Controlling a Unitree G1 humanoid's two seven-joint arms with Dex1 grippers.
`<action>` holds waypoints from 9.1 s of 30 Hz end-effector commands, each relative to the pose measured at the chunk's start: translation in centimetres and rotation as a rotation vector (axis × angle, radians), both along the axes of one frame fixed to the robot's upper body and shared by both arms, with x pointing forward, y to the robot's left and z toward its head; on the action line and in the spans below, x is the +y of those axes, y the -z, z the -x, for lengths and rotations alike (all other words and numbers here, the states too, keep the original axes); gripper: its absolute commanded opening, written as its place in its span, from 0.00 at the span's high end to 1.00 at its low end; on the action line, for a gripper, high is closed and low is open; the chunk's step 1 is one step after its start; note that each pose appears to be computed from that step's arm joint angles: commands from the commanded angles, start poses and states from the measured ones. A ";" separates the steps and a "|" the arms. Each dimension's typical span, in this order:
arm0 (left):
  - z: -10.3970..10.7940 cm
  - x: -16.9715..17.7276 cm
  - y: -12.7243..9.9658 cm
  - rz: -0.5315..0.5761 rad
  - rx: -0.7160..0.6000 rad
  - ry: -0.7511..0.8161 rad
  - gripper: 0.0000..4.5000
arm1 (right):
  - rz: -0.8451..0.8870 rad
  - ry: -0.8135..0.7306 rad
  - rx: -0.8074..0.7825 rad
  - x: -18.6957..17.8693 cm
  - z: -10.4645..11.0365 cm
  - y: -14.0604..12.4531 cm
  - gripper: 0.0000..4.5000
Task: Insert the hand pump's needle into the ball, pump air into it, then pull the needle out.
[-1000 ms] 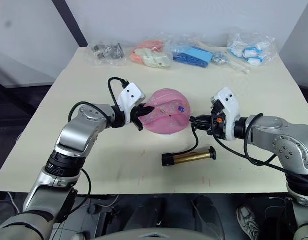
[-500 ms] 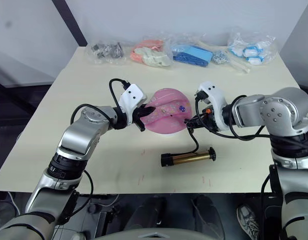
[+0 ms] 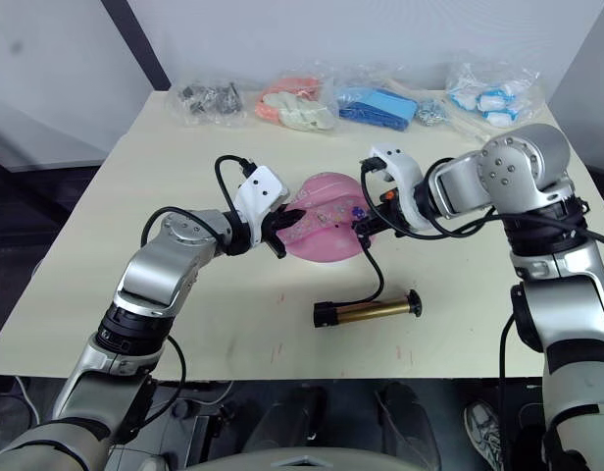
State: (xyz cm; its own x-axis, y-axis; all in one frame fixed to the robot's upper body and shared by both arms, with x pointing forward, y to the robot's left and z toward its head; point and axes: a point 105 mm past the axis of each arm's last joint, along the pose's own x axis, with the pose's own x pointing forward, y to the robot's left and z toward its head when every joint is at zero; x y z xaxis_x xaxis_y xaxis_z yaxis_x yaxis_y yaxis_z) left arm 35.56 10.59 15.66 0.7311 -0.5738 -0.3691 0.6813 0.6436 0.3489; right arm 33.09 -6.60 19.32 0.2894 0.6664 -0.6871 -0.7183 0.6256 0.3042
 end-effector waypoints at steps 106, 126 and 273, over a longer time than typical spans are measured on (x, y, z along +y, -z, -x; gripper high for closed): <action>1.1 -1.4 0.2 0.047 0.012 0.045 0.99 | 0.006 0.218 0.197 2.1 -2.6 3.0 0.93; 1.7 -1.8 1.5 0.192 0.185 -0.008 0.99 | -0.060 0.360 0.211 4.1 -3.6 3.2 0.93; 3.8 -1.6 5.7 0.170 0.431 0.229 0.99 | -0.061 0.105 0.014 12.6 -4.0 5.4 0.93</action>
State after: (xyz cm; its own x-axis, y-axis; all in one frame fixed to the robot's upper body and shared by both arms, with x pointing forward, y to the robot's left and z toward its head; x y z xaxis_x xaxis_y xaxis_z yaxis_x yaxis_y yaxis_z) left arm 35.26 15.26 12.70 0.6875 -0.5610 -0.4611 0.6651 0.7413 0.0898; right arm 38.24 2.94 12.00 0.3819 0.5703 -0.7273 -0.5620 0.7680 0.3071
